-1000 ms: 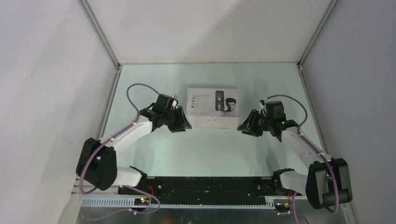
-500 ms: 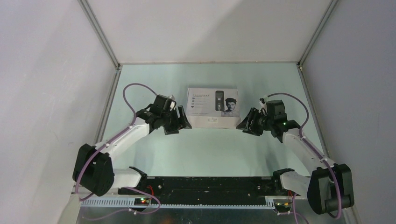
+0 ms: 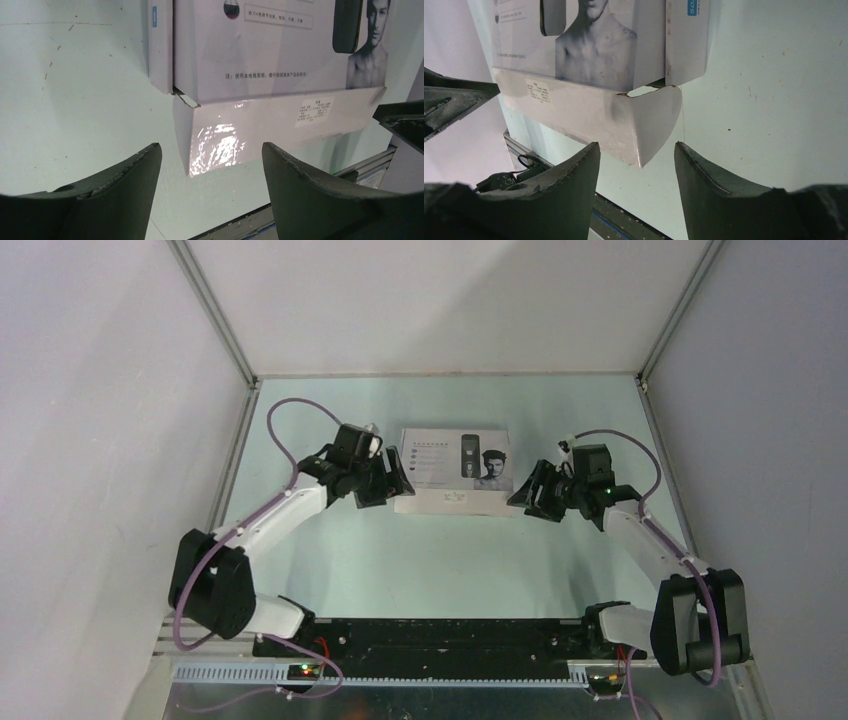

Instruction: Sort the hair-cutting tools

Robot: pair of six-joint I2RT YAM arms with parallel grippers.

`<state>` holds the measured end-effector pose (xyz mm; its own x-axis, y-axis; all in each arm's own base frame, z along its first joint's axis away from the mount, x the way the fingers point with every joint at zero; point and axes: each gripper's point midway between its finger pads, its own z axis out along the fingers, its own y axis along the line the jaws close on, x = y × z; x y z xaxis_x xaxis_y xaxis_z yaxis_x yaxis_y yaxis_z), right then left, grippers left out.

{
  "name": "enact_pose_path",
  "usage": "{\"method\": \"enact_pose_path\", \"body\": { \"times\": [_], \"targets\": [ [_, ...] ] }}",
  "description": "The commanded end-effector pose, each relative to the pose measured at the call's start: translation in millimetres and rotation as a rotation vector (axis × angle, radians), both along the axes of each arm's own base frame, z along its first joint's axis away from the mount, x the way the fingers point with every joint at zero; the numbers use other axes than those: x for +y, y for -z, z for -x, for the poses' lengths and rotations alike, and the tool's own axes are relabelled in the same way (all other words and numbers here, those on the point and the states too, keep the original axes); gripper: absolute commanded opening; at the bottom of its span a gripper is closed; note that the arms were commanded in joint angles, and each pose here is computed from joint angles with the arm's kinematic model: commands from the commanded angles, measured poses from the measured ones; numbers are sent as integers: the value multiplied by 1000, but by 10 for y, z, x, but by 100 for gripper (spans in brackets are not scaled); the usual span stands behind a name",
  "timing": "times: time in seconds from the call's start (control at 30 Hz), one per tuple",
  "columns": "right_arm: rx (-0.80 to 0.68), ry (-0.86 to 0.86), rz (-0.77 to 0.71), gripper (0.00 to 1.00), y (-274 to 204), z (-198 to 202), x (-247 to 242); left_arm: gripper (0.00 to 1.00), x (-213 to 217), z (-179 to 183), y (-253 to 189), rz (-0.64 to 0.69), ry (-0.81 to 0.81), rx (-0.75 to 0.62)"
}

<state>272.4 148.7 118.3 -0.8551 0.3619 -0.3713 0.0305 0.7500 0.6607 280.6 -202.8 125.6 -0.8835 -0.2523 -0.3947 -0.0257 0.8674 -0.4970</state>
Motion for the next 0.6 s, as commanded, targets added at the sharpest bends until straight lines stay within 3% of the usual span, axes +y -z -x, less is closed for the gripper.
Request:
{"method": "enact_pose_path", "body": {
  "times": [0.0,0.57],
  "targets": [
    [-44,-29,-24,61,-122,-138,102,78,-38,-151,-28,-10,6,-14],
    [-7,-56,-68,59,-148,-44,259,74,-72,-96,25,6,19,22]
  ]
}}
